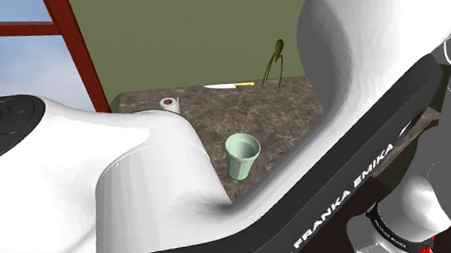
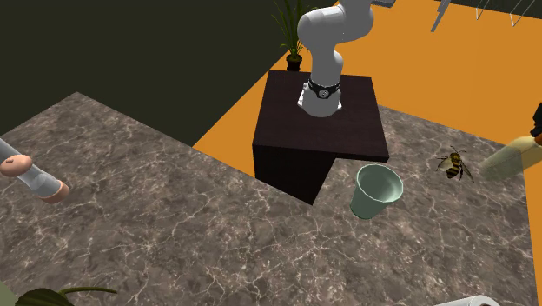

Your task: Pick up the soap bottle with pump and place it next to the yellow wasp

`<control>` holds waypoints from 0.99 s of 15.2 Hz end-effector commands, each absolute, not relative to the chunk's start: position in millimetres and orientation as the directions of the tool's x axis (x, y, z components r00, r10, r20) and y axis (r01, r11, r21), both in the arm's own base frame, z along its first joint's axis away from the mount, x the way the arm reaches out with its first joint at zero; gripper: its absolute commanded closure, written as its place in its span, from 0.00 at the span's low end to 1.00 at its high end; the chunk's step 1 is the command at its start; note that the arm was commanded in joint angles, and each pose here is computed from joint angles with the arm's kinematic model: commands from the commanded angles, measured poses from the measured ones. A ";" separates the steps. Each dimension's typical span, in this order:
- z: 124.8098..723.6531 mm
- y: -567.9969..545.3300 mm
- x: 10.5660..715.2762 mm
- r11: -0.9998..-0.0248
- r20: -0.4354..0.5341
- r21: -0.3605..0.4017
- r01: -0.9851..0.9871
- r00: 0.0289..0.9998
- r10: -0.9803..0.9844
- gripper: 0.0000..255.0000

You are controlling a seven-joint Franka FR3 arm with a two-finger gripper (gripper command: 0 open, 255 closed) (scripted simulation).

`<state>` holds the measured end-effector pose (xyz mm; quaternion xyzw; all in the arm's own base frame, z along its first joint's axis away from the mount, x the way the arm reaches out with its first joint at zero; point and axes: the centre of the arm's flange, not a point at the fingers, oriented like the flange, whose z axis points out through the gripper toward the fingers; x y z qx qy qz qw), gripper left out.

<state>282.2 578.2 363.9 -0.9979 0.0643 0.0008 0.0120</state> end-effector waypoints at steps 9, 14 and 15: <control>345.7 578.5 283.2 -0.991 -0.003 -0.025 -0.128 0.992 -0.128 1.00; 345.7 578.5 283.2 -0.991 -0.003 -0.025 -0.128 0.992 -0.128 0.00; 345.7 578.5 283.2 -0.991 -0.003 -0.025 -0.128 0.992 -0.128 0.00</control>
